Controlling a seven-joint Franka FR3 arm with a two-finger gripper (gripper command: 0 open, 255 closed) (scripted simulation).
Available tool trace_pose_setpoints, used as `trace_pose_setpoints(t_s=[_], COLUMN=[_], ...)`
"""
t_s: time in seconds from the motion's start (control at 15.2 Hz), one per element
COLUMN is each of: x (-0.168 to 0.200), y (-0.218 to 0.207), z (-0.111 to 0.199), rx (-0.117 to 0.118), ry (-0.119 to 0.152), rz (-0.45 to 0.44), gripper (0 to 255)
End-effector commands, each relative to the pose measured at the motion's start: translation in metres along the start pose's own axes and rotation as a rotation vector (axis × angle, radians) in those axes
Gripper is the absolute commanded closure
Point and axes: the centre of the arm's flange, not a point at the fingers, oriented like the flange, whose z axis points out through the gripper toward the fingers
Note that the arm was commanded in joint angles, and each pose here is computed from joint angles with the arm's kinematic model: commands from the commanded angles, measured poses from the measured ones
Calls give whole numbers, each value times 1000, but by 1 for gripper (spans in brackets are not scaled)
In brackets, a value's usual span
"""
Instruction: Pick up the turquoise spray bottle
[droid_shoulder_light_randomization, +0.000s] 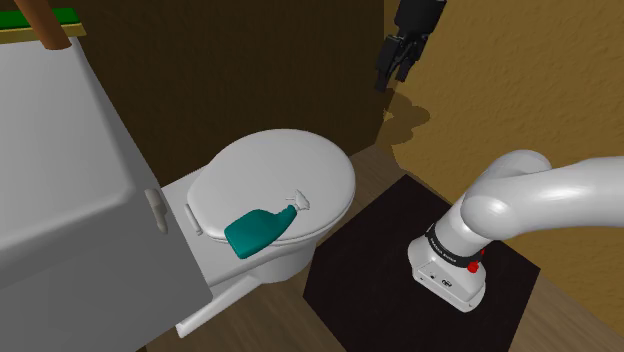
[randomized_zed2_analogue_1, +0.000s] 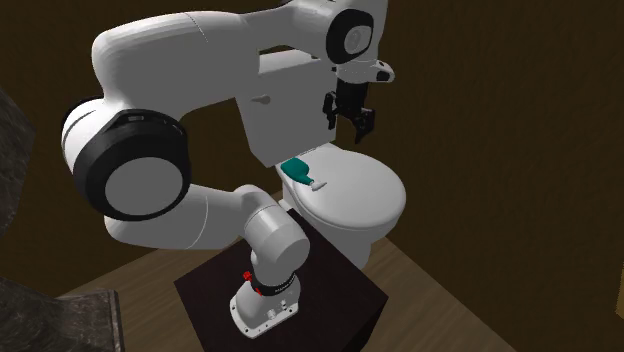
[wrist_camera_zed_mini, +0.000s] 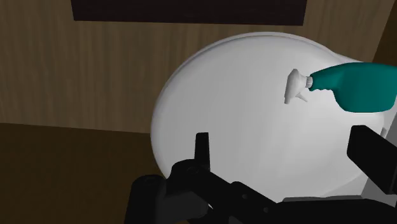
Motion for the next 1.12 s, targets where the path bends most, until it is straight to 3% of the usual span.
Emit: trace_pose_setpoints(t_s=[0.0, 1.06], x=[0, 50], y=[0, -125], z=[0, 167], rx=[0, -101], ry=[0, 53], rz=[0, -620], gripper=[0, 0])
